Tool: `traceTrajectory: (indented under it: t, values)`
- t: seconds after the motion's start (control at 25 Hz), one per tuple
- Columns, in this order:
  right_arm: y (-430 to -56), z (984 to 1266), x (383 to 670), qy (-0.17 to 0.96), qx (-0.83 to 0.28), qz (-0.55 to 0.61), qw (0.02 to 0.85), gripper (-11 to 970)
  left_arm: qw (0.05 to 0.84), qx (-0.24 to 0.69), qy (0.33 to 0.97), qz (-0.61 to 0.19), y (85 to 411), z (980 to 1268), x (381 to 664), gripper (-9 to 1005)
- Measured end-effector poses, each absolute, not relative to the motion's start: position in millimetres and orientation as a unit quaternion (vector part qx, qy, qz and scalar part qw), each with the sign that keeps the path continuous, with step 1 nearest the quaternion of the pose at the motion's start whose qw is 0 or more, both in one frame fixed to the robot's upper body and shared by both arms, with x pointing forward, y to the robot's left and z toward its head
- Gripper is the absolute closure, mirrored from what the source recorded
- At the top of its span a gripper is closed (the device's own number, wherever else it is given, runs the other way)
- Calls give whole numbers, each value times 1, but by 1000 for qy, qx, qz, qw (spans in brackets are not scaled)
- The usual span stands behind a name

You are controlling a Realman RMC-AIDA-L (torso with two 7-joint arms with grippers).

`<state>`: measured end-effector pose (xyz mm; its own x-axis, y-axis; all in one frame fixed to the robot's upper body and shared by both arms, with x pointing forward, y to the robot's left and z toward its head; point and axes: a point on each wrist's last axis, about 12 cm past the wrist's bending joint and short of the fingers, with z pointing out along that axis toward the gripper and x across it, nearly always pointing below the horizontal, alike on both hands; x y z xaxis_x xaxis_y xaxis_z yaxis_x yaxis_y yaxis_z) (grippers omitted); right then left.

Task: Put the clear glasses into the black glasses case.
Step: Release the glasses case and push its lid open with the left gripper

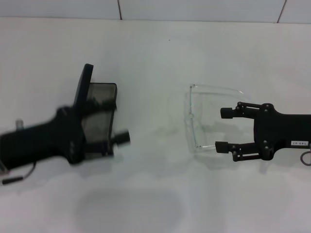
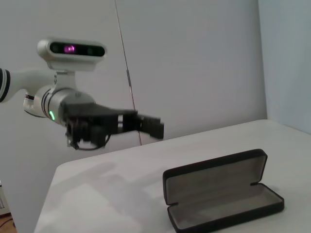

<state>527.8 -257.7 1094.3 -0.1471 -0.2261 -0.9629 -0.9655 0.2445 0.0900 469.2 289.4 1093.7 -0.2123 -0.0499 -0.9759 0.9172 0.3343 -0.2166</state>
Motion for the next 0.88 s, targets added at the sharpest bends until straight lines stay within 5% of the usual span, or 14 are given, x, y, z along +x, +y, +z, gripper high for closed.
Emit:
traceTrajectory:
  t: [0.2, 0.36, 0.64, 0.88]
  values:
    - [-258, 1092, 528, 645, -460, 403, 457, 102, 528, 291, 620, -502, 292, 1140, 491, 118]
    - [-259, 1091, 526, 647, -456, 405, 456, 102, 481, 259, 685, -482, 285, 1191, 524, 121]
    - [-261, 1092, 523, 646, -447, 415, 459, 102, 326, 191, 873, -310, 261, 1246, 571, 183]
    - [-264, 1090, 524, 653, -438, 410, 461, 102, 230, 179, 941, -171, 228, 1240, 585, 233]
